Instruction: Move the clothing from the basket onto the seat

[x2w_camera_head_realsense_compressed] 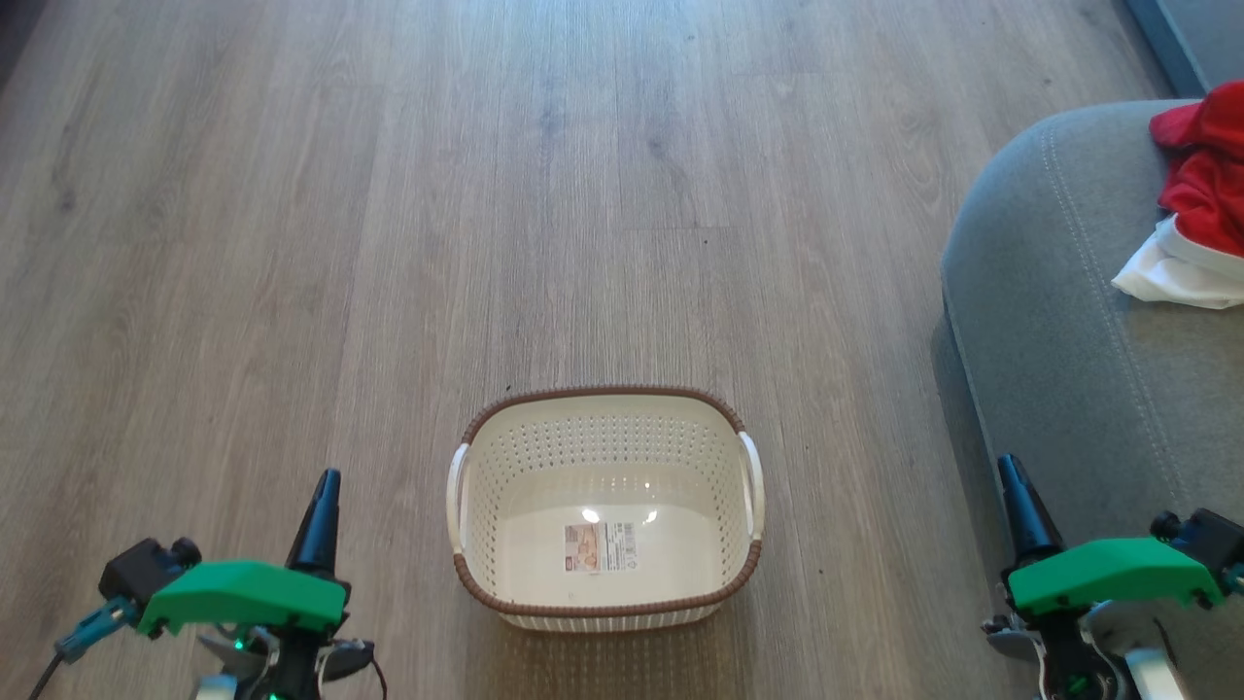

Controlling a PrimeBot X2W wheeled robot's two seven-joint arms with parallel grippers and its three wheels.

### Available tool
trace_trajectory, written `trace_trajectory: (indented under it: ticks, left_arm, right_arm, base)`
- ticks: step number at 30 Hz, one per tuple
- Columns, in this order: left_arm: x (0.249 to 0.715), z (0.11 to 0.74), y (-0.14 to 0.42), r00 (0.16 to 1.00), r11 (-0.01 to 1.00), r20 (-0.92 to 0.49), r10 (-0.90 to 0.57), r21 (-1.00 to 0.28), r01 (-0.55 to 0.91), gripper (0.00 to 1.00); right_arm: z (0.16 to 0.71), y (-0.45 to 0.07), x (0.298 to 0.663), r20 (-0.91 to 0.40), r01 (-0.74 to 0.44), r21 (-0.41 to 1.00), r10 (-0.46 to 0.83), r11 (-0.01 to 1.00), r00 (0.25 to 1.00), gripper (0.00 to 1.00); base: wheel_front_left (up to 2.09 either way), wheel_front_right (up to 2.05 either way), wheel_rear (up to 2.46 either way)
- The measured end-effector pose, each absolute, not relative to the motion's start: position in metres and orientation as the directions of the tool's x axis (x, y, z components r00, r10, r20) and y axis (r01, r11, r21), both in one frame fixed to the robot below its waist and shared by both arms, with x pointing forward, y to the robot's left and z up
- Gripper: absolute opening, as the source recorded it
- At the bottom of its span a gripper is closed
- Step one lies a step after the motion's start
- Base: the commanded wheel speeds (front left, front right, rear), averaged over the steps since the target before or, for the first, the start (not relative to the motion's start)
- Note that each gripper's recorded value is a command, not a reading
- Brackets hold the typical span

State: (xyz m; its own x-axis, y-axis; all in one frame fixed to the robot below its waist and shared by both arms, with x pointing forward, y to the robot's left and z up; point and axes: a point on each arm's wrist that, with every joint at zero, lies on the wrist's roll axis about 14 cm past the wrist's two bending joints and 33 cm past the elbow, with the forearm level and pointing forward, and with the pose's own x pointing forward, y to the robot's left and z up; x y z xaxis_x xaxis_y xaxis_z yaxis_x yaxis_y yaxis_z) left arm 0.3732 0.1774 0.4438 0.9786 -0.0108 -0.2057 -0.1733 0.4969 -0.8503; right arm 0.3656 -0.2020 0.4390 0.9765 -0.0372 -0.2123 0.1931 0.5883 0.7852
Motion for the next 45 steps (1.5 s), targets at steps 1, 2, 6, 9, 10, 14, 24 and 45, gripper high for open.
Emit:
trace_trajectory:
  ticks: [1,2,6,9,10,14,24,45]
  left_arm:
    - [0.373,0.444,0.178,0.979,0.488,-0.204,-0.009,-0.855,-0.174,0.00]
    - [0.373,0.445,0.178,0.979,0.479,-0.203,-0.009,-0.860,-0.173,0.00]
    - [0.374,0.448,0.179,0.981,0.443,-0.195,-0.012,-0.880,-0.170,0.00]
    - [0.375,0.449,0.180,0.981,0.415,-0.193,-0.010,-0.894,-0.172,0.00]
    - [0.375,0.450,0.180,0.982,0.406,-0.191,-0.009,-0.898,-0.171,0.00]
    - [0.376,0.453,0.182,0.983,0.368,-0.182,-0.007,-0.915,-0.167,0.00]
    - [0.377,0.461,0.182,0.987,0.274,-0.157,-0.020,-0.951,-0.145,0.00]
    - [0.380,0.476,0.186,0.994,0.068,-0.103,-0.026,-0.993,-0.101,0.00]
  right_arm:
    - [0.439,-0.202,0.366,-0.213,0.194,0.793,-0.036,0.578,0.976,0.00]
    - [0.440,-0.202,0.366,-0.210,0.195,0.800,-0.038,0.567,0.977,0.00]
    - [0.442,-0.203,0.367,-0.205,0.194,0.827,-0.037,0.528,0.978,0.00]
    - [0.444,-0.204,0.367,-0.202,0.194,0.846,-0.037,0.496,0.979,0.00]
    - [0.445,-0.204,0.367,-0.200,0.193,0.853,-0.039,0.486,0.979,0.00]
    - [0.448,-0.205,0.368,-0.190,0.188,0.877,-0.040,0.442,0.981,0.00]
    - [0.454,-0.206,0.370,-0.172,0.174,0.927,-0.036,0.332,0.984,0.00]
    - [0.470,-0.207,0.373,-0.116,0.118,0.989,-0.029,0.085,0.993,0.00]
  base:
    - [0.00,0.00,0.00]
    - [0.00,0.00,0.00]
    - [0.00,0.00,0.00]
    - [0.00,0.00,0.00]
    - [0.00,0.00,0.00]
    - [0.00,0.00,0.00]
    - [0.00,0.00,0.00]
    - [0.00,0.00,0.00]
